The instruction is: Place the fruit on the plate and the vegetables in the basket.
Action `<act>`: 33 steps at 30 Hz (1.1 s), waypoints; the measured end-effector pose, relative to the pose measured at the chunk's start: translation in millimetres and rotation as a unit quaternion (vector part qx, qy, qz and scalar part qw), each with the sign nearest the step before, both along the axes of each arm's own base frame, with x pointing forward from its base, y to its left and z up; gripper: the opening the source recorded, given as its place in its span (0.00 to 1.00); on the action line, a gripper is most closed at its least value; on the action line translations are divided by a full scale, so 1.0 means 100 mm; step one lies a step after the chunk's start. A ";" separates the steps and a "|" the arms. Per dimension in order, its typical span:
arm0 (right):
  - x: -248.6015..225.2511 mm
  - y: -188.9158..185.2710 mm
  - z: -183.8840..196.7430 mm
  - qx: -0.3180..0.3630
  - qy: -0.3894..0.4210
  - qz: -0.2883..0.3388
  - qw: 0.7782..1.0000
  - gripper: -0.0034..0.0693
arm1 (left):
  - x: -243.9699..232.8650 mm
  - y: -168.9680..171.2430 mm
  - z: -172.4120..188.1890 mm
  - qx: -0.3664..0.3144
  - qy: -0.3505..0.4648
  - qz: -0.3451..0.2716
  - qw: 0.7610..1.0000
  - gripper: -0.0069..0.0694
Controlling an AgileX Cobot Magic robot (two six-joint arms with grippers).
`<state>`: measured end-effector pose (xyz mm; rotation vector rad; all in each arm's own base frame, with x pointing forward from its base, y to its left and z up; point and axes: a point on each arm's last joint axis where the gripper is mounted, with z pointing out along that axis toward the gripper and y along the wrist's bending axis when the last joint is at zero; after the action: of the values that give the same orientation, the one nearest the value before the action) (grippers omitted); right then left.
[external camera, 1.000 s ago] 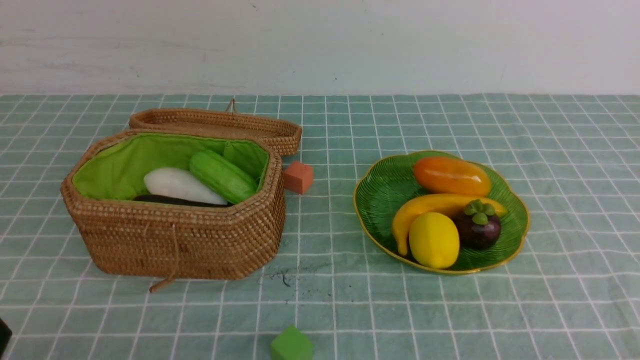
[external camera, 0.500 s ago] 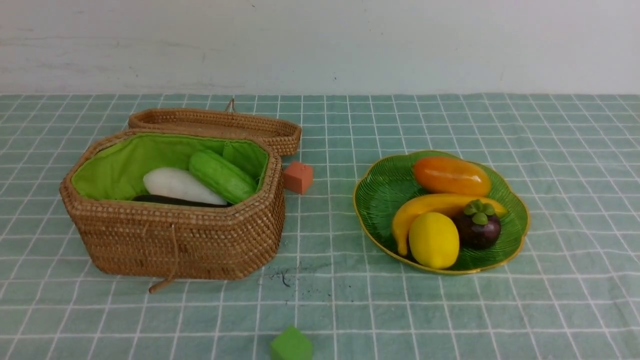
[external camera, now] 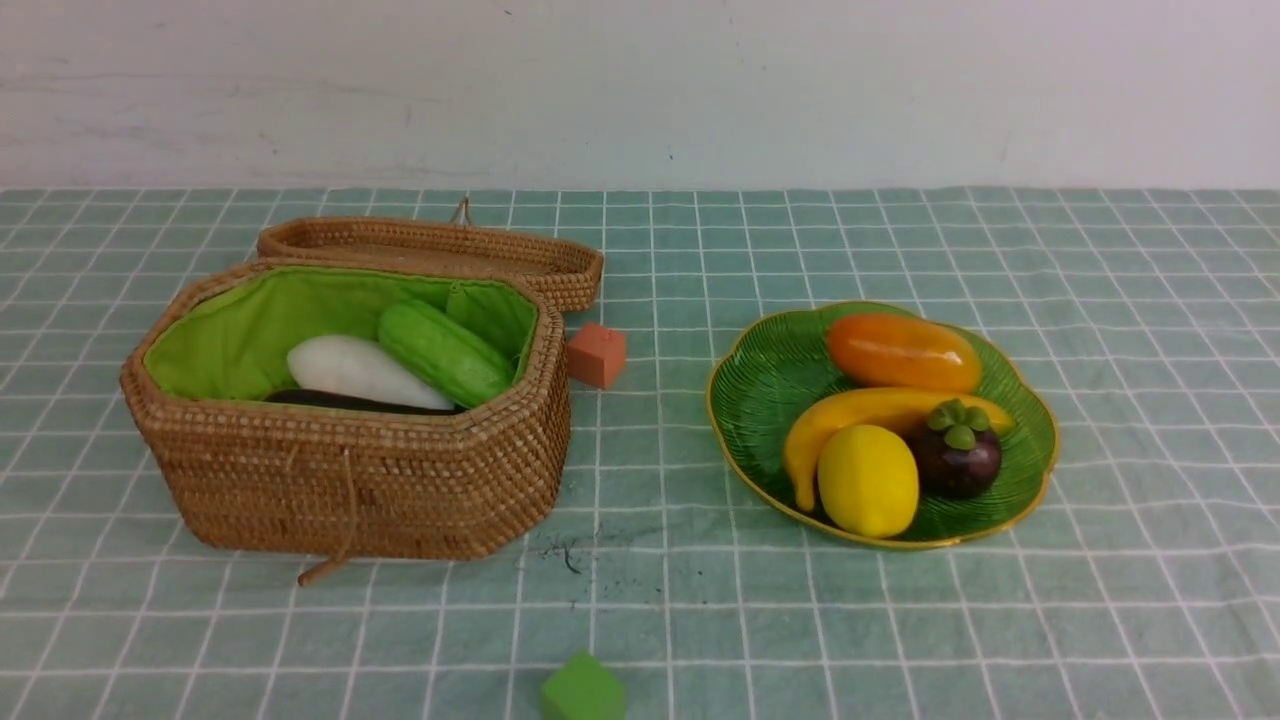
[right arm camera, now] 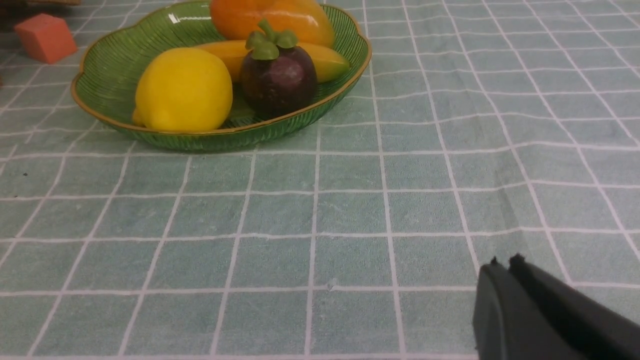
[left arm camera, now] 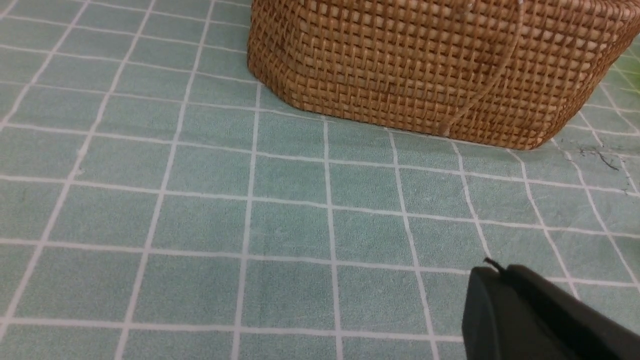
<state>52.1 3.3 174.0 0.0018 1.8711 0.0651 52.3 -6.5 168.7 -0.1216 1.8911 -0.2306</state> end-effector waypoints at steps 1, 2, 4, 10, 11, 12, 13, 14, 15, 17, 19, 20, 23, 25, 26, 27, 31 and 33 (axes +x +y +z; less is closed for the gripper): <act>0.00 0.00 0.00 0.000 0.000 0.000 1.000 0.06 | 0.00 0.00 0.00 0.000 0.000 0.000 1.000 0.07; 0.00 0.00 0.00 0.000 0.000 0.000 1.000 0.06 | 0.00 0.00 0.00 0.000 0.000 0.000 1.000 0.07; 0.00 0.00 0.00 0.000 0.000 0.000 1.000 0.07 | 0.00 0.00 0.00 0.000 0.000 0.000 1.000 0.07; 0.00 0.00 0.00 0.000 0.000 0.000 1.000 0.07 | 0.00 0.00 0.00 0.000 0.000 0.000 1.000 0.07; 0.00 0.00 0.00 0.000 0.000 0.000 1.000 0.07 | 0.00 0.00 0.00 0.000 0.000 0.000 1.000 0.07; 0.00 0.00 0.00 0.000 0.000 0.000 1.000 0.08 | 0.00 0.00 0.00 0.000 0.000 0.000 1.000 0.07; 0.00 0.00 0.00 0.000 0.000 0.000 1.000 0.08 | 0.00 0.00 0.00 0.000 0.000 0.000 1.000 0.07; 0.00 0.00 0.00 0.000 0.000 0.000 1.000 0.08 | 0.00 0.00 0.00 -0.001 0.000 0.000 1.000 0.07; 0.00 0.00 0.00 0.000 0.000 0.000 1.000 0.08 | 0.00 0.00 0.00 -0.001 0.000 0.000 1.000 0.07; 0.00 0.00 0.00 0.000 0.000 0.000 1.000 0.09 | 0.00 0.00 0.00 -0.001 0.000 0.000 1.000 0.07; 0.00 0.00 0.00 0.000 0.000 0.000 1.000 0.09 | 0.00 0.00 0.00 -0.001 0.000 0.000 1.000 0.07; 0.00 0.00 0.00 0.000 0.000 0.000 1.000 0.09 | 0.00 0.00 0.00 -0.001 0.000 0.000 1.000 0.07; 0.00 0.00 0.00 0.000 0.000 0.000 1.000 0.10 | 0.00 0.00 0.00 -0.001 0.000 0.000 1.000 0.08; 0.00 0.00 0.00 0.000 0.000 0.000 1.000 0.10 | 0.00 0.00 0.00 -0.001 0.000 0.000 1.000 0.08; 0.00 0.00 0.00 0.000 0.000 0.000 1.000 0.10 | 0.00 0.00 0.00 -0.001 0.000 0.000 1.000 0.08; 0.00 0.00 0.00 0.000 0.000 0.000 1.000 0.10 | 0.00 0.00 0.00 -0.001 0.000 0.000 1.000 0.08; 0.00 0.00 0.00 0.000 0.000 0.000 1.000 0.11 | 0.00 0.00 0.00 -0.002 0.000 0.001 1.000 0.08; 0.00 0.00 0.00 0.000 0.000 0.000 1.000 0.11 | 0.00 0.00 0.00 -0.002 0.000 0.001 1.000 0.08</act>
<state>52.1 3.3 174.0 0.0018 1.8711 0.0651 52.3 -6.5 168.7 -0.1247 1.8910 -0.2327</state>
